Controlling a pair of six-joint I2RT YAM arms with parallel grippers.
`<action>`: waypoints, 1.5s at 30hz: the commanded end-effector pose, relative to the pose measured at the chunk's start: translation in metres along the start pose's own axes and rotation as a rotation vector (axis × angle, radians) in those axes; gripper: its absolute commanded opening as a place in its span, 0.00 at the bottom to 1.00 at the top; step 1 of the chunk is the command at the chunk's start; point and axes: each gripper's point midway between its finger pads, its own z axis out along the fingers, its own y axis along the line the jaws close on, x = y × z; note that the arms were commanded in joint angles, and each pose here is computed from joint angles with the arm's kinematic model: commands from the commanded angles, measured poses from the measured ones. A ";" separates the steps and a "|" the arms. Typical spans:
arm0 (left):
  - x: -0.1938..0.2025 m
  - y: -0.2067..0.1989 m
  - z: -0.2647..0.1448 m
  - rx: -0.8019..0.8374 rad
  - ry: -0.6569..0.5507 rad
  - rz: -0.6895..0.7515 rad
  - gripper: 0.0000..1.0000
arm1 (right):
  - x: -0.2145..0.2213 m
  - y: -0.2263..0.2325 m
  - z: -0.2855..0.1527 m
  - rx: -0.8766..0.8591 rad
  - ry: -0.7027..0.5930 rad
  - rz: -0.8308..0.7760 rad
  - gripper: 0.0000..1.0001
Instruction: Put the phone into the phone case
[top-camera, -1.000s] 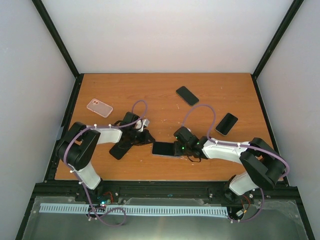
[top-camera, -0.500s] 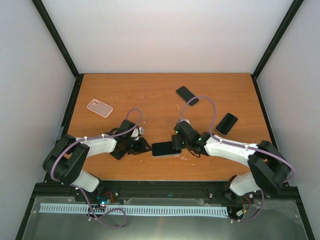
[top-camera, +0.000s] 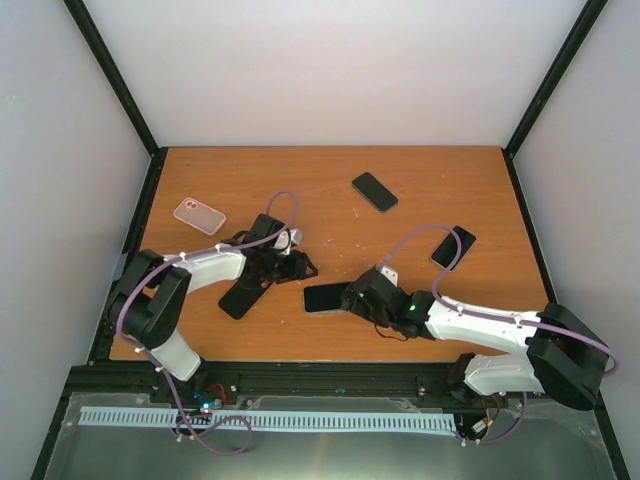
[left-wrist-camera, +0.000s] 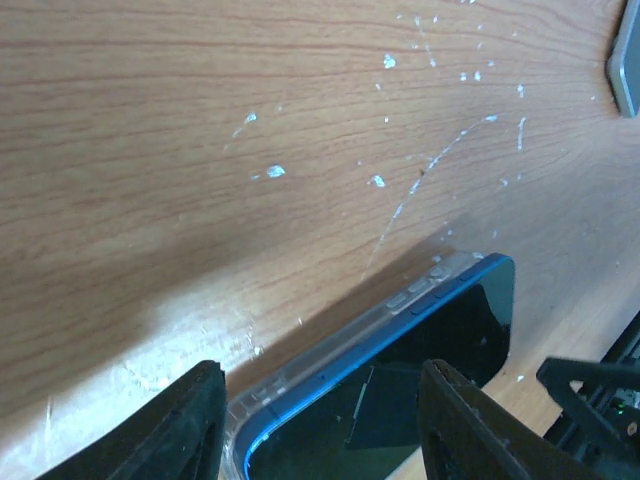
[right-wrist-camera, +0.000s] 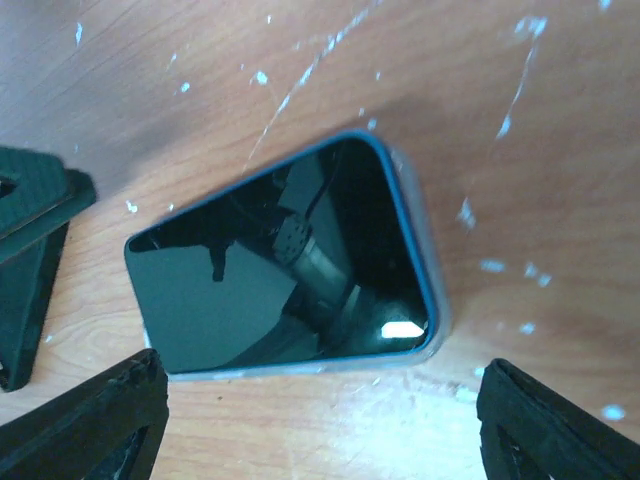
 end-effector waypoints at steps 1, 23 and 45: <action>0.000 0.001 0.012 0.019 0.059 0.069 0.52 | 0.006 0.012 0.006 -0.080 -0.060 0.249 0.83; 0.053 0.015 0.019 0.085 0.189 -0.075 0.38 | -0.032 0.041 0.040 -0.250 -0.193 0.202 0.86; 0.004 -0.008 -0.015 0.118 -0.014 -0.007 0.48 | -0.023 -0.004 0.035 -0.193 -0.040 0.131 0.69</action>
